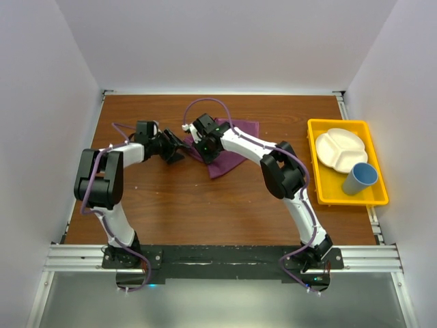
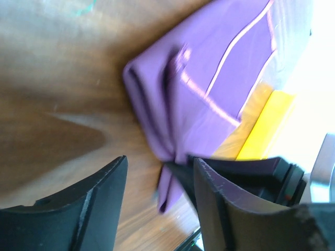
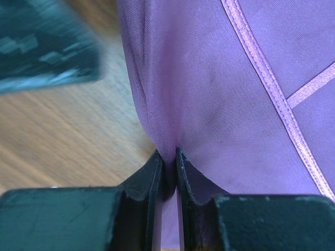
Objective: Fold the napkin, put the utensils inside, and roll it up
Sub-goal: Roll the napkin with the utensil
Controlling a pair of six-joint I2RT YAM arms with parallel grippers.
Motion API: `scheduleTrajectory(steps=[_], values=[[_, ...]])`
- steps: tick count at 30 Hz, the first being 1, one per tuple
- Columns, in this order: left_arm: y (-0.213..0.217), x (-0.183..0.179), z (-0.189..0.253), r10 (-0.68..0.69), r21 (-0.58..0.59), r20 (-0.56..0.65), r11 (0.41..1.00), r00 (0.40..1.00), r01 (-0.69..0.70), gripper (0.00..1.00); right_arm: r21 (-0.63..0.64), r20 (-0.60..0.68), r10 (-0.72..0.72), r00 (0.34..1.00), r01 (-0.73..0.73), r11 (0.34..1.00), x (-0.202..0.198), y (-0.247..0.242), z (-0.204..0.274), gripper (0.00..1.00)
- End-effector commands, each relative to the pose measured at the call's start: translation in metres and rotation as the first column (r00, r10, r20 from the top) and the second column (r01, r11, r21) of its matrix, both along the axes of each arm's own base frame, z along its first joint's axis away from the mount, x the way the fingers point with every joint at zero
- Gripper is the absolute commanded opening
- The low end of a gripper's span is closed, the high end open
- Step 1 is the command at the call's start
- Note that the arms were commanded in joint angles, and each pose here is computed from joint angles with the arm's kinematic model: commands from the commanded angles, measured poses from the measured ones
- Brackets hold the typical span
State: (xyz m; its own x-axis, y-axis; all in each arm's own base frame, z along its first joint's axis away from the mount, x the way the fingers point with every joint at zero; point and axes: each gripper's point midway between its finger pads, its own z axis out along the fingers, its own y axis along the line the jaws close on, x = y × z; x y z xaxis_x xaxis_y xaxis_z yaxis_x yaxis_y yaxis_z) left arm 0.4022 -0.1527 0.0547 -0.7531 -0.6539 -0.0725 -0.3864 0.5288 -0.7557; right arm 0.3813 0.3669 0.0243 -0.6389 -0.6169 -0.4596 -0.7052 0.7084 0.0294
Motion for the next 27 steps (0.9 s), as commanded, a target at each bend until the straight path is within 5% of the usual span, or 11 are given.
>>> scheduleTrajectory(steps=[1,17,27], values=[[-0.011,0.027,0.014,0.021,-0.057,0.042,0.998,0.999,-0.018,0.61,0.003,-0.178,-0.015,0.984,0.015,1.000,-0.029,-0.004,-0.029,0.00],[-0.042,0.015,-0.038,0.088,0.041,-0.133,0.996,0.987,-0.083,0.63,0.125,-0.221,-0.016,0.975,0.045,0.991,-0.026,-0.003,-0.013,0.00],[-0.022,-0.008,-0.074,0.170,0.219,-0.211,0.968,0.962,-0.123,0.48,0.146,-0.203,-0.002,0.979,0.032,0.989,-0.025,-0.003,-0.012,0.00]])
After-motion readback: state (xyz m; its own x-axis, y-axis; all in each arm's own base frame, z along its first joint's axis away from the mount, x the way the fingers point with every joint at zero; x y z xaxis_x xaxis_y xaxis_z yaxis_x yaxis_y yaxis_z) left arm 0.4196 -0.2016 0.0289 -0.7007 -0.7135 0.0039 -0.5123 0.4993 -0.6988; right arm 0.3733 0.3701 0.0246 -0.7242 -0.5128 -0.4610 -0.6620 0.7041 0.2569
